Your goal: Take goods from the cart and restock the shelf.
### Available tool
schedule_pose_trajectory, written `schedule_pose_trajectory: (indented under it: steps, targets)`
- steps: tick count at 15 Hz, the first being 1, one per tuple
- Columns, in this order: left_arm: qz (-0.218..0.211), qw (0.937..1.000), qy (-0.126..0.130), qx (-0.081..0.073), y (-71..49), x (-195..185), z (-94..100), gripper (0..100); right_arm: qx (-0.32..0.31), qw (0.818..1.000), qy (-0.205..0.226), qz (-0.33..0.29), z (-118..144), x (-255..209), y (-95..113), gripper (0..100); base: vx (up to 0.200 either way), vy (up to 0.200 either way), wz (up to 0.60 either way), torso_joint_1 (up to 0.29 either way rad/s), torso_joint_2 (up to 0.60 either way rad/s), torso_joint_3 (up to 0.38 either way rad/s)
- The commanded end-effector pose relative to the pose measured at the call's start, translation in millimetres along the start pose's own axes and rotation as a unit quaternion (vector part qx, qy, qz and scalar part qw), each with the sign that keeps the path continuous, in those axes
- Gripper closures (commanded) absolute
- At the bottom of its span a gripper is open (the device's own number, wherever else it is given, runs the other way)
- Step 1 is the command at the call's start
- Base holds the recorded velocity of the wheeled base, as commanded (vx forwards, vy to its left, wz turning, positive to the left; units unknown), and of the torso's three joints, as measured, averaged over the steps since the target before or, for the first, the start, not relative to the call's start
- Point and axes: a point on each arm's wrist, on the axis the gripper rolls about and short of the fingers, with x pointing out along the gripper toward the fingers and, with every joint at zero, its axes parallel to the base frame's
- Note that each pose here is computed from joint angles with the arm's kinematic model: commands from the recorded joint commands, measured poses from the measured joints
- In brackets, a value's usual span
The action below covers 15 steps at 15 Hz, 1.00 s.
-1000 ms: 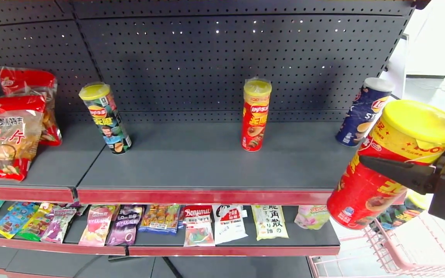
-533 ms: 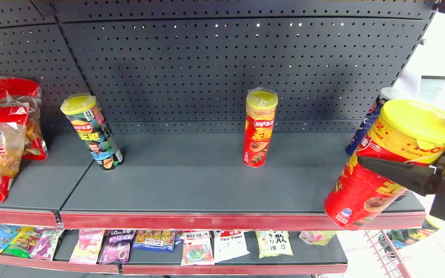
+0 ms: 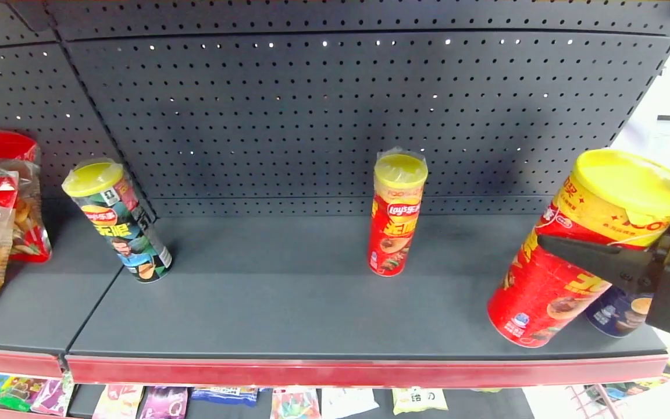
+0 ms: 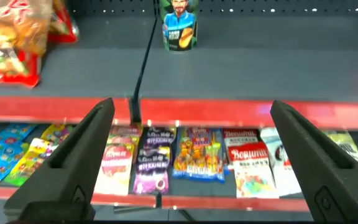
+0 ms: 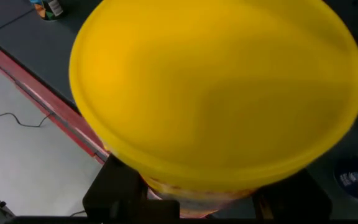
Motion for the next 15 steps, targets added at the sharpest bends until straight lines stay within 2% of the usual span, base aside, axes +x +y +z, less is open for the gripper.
schedule_pose_trajectory:
  steps: [1,4,5,12,15]
  targets:
    - [0.000,1.0000,0.001,0.000,0.0,0.1,0.1,0,0.000,1.000,0.002,0.000,-0.5,0.5,-0.1,100,0.000,0.000,0.00,0.000,0.00,0.000]
    - [0.000,1.0000,0.001,0.000,0.0,0.1,0.1,0,0.000,1.000,0.002,0.001,-0.4,0.5,0.1,100,0.000,0.000,0.00,0.000,0.00,0.000]
    - [0.000,1.0000,0.001,0.000,0.0,0.1,0.1,0,0.000,1.000,0.002,0.000,-0.5,0.5,-0.1,100,0.200,0.000,0.00,-0.007,0.00,0.007]
    - [0.001,1.0000,0.001,-0.002,0.0,0.1,0.1,0,-0.003,1.000,-0.004,0.001,1.8,-0.7,0.1,100,0.000,0.000,0.00,0.000,0.00,0.000]
    - [-0.008,0.9999,0.010,0.004,0.1,1.5,1.0,0,-0.015,1.000,0.000,0.000,0.2,0.4,0.0,100,0.000,0.000,0.00,0.000,0.00,0.000]
